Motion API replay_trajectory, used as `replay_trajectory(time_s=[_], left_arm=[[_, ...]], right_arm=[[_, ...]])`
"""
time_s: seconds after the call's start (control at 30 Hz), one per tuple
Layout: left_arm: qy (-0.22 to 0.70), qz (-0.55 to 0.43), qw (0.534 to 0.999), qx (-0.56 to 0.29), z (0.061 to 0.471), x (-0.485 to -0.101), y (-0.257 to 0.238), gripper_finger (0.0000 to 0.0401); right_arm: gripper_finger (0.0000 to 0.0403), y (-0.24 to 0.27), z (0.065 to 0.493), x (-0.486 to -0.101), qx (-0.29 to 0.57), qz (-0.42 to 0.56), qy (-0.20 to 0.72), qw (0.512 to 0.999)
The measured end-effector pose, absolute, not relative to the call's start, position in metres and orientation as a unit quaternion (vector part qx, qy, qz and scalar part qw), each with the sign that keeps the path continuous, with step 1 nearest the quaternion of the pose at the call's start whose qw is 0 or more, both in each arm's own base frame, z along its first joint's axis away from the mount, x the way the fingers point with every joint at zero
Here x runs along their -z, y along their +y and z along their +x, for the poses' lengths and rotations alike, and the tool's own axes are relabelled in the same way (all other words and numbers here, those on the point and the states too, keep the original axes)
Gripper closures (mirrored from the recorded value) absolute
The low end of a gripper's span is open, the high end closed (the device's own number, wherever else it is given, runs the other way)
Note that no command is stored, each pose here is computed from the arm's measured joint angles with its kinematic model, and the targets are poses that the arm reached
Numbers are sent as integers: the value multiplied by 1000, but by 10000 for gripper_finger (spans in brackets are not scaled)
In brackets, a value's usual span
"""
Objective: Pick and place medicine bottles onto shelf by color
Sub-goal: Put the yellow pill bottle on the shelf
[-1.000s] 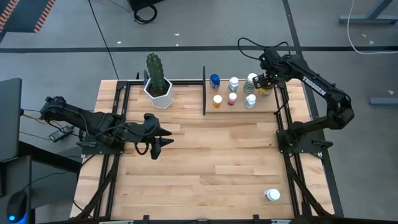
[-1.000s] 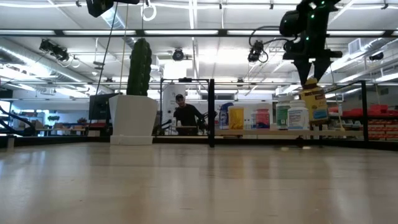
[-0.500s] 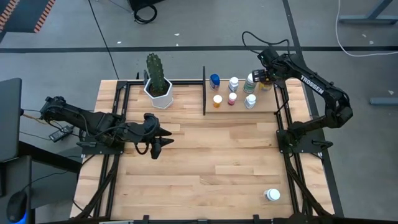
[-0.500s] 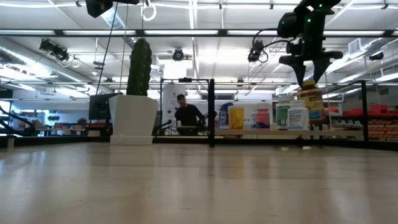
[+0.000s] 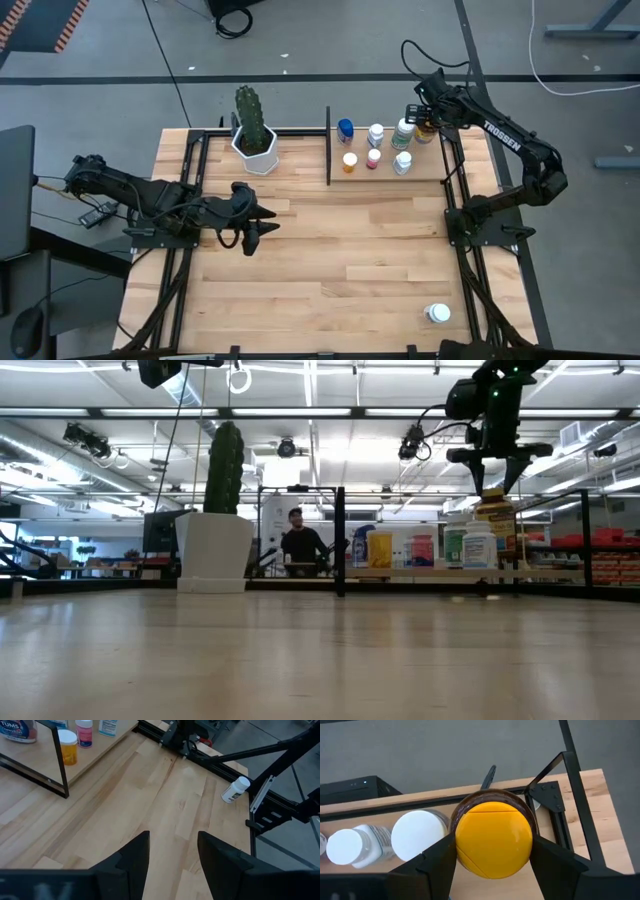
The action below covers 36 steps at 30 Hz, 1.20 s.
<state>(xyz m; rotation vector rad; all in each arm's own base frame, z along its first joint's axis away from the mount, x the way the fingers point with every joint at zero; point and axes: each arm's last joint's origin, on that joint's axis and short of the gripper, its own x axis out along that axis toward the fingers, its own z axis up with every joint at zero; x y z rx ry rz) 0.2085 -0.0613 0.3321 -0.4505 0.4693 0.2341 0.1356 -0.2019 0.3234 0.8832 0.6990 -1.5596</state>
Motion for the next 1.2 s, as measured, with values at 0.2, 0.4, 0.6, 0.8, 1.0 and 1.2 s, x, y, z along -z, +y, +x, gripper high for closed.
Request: replay_trajectory(time_s=[0.2, 0.4, 0.6, 0.8, 1.0, 1.2], left_arm=[[230, -221, 941, -115, 209, -332, -61, 227], [230, -221, 941, -115, 209, -332, -61, 228], [230, -220, 941, -114, 208, -332, -61, 227], [230, -220, 941, -114, 208, -332, -61, 227], [233, -223, 940, -108, 208, -332, -62, 228], [234, -234, 938, -106, 208, -332, -62, 229]], right_arm=[[166, -202, 135, -323, 667, 376, 298, 571], [166, -199, 135, -322, 659, 377, 315, 569], [166, -194, 132, -319, 622, 356, 388, 580], [166, -193, 133, -319, 551, 297, 459, 631], [166, -193, 134, -319, 464, 197, 540, 674], [166, -193, 134, -319, 379, 87, 607, 693]])
